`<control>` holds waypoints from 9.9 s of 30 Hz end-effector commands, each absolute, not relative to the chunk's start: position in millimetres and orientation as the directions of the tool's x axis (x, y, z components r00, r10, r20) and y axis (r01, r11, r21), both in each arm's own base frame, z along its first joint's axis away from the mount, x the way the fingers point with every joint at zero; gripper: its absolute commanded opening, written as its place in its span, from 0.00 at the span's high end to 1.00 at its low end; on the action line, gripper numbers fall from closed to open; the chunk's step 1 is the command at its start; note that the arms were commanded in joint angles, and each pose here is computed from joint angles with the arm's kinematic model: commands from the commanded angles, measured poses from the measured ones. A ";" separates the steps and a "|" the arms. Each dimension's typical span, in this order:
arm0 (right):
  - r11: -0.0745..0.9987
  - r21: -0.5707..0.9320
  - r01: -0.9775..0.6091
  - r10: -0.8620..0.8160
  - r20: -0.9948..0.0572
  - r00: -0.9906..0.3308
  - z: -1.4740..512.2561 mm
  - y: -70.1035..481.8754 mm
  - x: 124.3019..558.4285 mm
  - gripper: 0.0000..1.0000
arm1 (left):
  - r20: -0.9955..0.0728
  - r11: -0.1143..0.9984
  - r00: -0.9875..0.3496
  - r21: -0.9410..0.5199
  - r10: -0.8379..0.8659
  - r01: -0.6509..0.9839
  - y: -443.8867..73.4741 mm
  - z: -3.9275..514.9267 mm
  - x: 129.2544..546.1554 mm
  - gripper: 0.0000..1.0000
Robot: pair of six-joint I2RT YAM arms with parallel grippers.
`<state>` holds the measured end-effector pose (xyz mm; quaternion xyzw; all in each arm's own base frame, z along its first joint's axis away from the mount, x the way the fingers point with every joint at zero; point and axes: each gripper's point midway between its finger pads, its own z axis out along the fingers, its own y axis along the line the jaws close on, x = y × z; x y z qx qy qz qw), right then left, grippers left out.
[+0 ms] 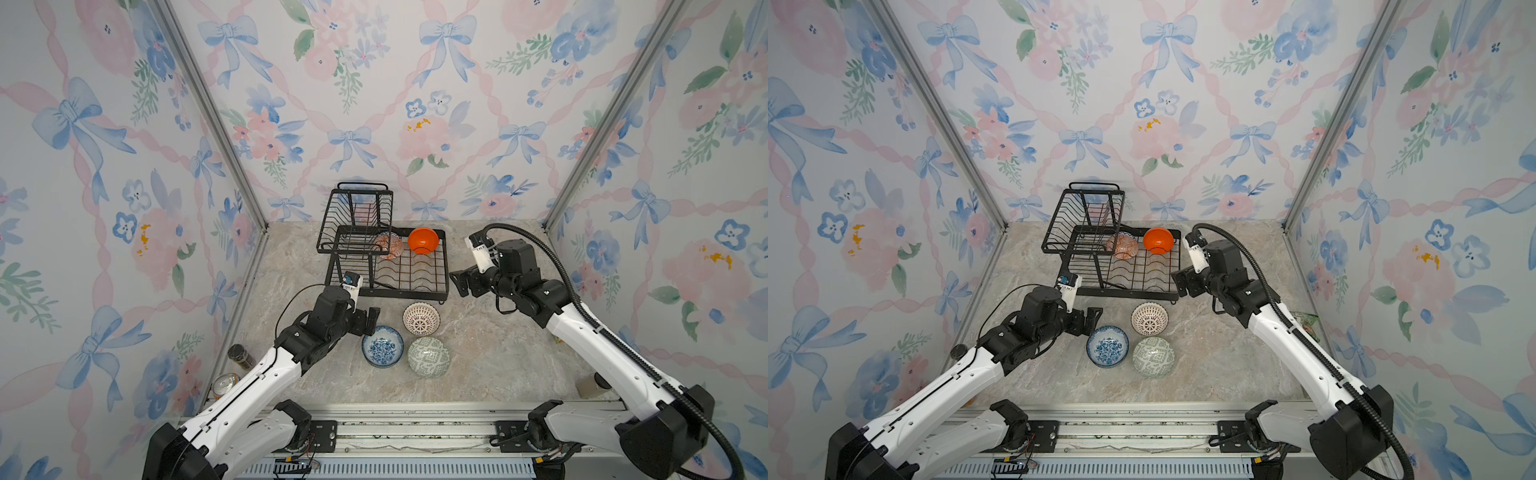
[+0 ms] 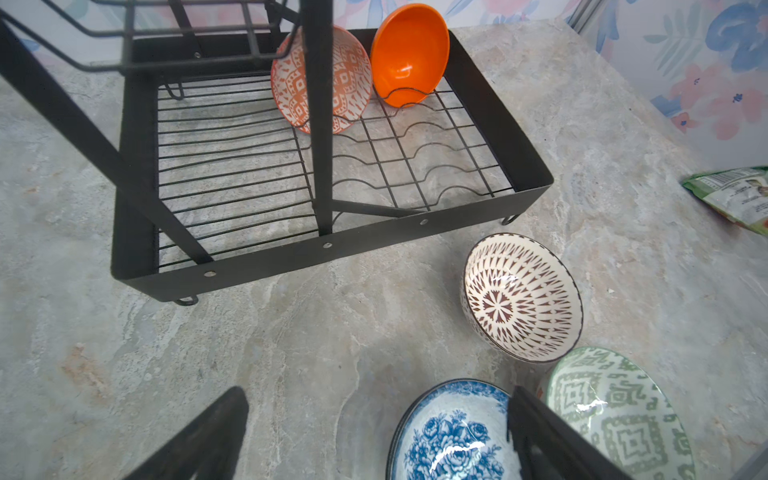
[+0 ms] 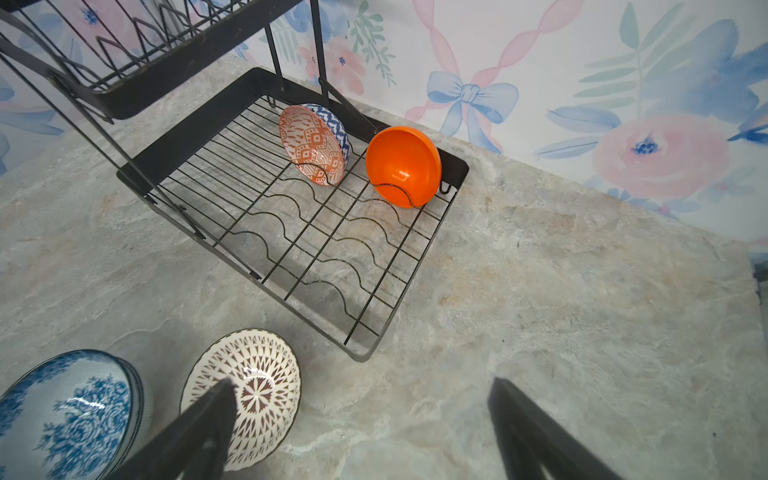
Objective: Load the bowls into the dish rack
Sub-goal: 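Raise the right gripper from the rack while the left gripper nears the blue-and-white bowl, then lower the left gripper onto the blue-and-white bowl rim, then close the left gripper on the blue-and-white bowl rim and lift it, then carry the blue-and-white bowl toward the right gripper near the rack, then close the right gripper on the bowl rim while the left gripper releases, then carry the bowl into the rack with the right gripper while the left draws back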
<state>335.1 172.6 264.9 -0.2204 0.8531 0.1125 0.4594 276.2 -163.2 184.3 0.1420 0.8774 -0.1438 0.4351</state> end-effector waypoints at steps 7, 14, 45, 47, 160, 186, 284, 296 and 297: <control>0.878 0.074 -0.473 -0.231 -0.800 -0.554 239.3 175.2 325.2 0.03 | -0.794 0.925 -0.598 -0.135 0.114 0.355 -163.9 181.3 269.3 0.02; 0.878 0.092 -0.470 -0.227 -0.784 -0.578 226.0 180.5 332.0 0.03 | -0.733 0.947 -0.676 -0.163 0.072 0.278 -152.2 160.6 254.3 0.02; 0.889 0.126 -0.440 -0.214 -0.734 -0.645 195.5 180.4 353.2 0.03 | -0.469 0.970 -0.878 -0.150 0.099 0.189 -154.6 86.6 217.7 0.46; 0.890 0.130 -0.438 -0.212 -0.731 -0.648 195.1 180.2 354.6 0.03 | -0.465 0.970 -0.880 -0.149 0.100 0.190 -154.7 85.2 216.7 0.52; 0.842 0.203 -0.500 -0.176 -0.773 -0.610 244.2 198.0 337.8 0.03 | -0.837 0.938 -0.542 -0.119 0.082 0.326 -197.8 250.5 291.4 1.00; 0.773 0.259 -0.580 -0.149 -0.814 -0.561 285.5 239.8 314.5 0.03 | -0.881 0.890 -0.456 -0.098 0.131 0.445 -258.8 278.6 340.4 1.00; 0.876 -0.333 -0.349 -0.396 -0.910 -0.126 283.0 218.3 446.8 1.00 | -0.887 0.933 -0.460 -0.122 0.051 0.339 -149.8 206.1 273.3 0.02; 0.823 -0.506 -0.258 -0.524 -0.852 0.000 245.9 222.8 506.5 1.00 | -0.882 0.927 -0.469 -0.131 0.053 0.351 -151.3 202.4 273.8 0.02; 0.818 -0.521 -0.245 -0.535 -0.845 0.012 243.0 223.4 510.2 1.00 | -0.881 0.928 -0.470 -0.128 0.056 0.350 -150.7 201.1 273.6 0.02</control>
